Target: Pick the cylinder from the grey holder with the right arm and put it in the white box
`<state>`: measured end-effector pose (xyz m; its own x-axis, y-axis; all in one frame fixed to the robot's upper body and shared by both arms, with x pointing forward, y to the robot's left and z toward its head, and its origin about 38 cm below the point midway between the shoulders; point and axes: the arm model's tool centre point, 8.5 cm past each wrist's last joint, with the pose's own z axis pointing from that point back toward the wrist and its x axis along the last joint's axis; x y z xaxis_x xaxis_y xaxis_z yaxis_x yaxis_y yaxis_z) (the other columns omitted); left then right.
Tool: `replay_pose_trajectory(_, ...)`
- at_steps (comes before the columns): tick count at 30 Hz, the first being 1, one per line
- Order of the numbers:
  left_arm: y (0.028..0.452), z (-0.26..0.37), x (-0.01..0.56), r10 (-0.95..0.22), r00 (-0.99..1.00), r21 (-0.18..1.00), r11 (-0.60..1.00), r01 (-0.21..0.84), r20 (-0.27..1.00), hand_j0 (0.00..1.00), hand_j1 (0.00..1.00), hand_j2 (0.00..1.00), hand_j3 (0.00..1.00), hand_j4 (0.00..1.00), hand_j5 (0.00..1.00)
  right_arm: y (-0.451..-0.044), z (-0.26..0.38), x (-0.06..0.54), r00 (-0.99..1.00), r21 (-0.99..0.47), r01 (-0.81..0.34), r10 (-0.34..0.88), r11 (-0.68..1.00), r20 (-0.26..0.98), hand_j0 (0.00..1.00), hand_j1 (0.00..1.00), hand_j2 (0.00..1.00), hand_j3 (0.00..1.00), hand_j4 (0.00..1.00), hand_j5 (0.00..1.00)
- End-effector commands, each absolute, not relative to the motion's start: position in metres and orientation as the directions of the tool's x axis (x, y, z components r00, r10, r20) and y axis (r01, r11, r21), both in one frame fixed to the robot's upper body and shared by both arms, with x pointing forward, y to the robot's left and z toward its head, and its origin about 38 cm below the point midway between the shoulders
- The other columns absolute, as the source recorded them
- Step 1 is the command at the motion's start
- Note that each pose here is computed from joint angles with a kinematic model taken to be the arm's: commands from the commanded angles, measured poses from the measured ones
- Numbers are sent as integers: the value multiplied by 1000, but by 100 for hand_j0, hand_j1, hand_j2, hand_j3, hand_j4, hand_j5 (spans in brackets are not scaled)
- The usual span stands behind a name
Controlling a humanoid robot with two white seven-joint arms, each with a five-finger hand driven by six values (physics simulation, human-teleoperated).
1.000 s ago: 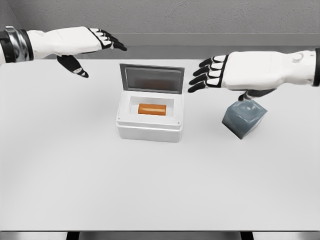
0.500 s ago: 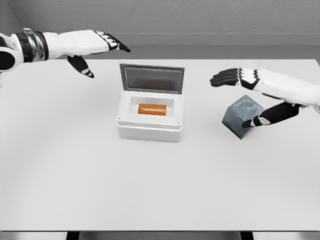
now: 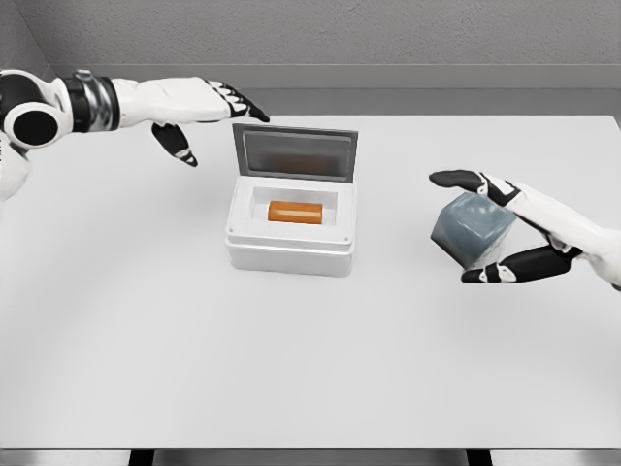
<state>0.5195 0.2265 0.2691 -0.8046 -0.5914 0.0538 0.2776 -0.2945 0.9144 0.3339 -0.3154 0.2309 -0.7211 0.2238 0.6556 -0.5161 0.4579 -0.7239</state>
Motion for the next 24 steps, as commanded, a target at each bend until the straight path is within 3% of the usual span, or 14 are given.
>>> replay_pose_trajectory(1,222,272,515,-573,-818,918,-296,265,52,100,100,100,100,100,100,-314,230,335,-718,-708,-515,208,484,664,100,100,100,100,100,100)
replay_pose_trajectory(10,258,279,512,-596,-803,910,-326,257,14,100,100,100,100,100,100,-317,230,334,-718,-708,-506,215,492,662,100,100,100,100,100,100)
replay_pose_trajectory(24,253,273,509,-583,-813,900,-354,255,1,100,100,100,100,100,100,-321,227,336,-708,-703,-508,224,497,670,100,100,100,100,100,100)
